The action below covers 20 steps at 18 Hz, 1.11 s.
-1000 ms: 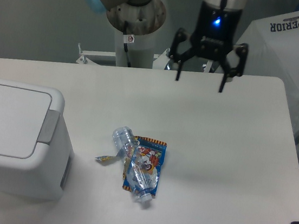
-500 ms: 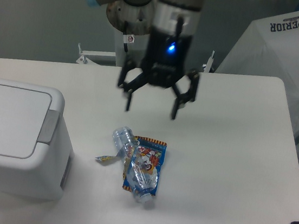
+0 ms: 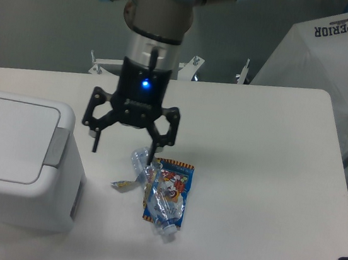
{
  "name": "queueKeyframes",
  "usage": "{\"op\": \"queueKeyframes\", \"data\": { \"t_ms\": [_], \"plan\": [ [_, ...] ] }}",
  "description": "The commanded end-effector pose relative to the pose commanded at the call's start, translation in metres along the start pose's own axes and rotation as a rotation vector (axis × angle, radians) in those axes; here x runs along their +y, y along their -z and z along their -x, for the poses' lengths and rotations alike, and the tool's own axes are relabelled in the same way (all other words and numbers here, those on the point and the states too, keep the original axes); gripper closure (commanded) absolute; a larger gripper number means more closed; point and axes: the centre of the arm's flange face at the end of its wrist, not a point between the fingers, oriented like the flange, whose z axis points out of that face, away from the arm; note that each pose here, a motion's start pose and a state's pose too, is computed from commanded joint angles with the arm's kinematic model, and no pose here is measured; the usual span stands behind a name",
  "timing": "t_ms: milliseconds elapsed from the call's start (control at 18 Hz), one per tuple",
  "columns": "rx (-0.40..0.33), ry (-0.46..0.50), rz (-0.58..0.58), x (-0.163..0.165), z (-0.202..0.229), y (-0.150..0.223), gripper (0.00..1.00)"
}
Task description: Open the trash can
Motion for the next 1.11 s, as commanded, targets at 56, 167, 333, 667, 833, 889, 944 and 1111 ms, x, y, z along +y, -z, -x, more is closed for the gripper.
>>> {"op": "queueKeyframes", "data": {
  "t_ms": [56,167,333,667,833,889,944,1111],
  "plan": [
    [0.004,0.0,0.006,0.0,-0.002,-0.004,0.0],
    [0.015,-0.002,0.021,0.003,-0.008,-0.013,0.0],
    [0.022,-0.008,0.033,0.005,-0.013,-0.02,0.0],
    [0.038,-0.017,0.052,0.01,-0.027,-0.031,0.0],
    [0.039,-0.019,0.053,0.011,-0.027,-0.031,0.0],
    [0.039,-0.017,0.055,0.012,-0.027,-0.032,0.0],
    [0.04,-0.017,0.058,0.013,-0.028,-0.033,0.0],
    [0.046,-0.025,0.063,0.016,-0.034,-0.034,0.0]
  ]
}}
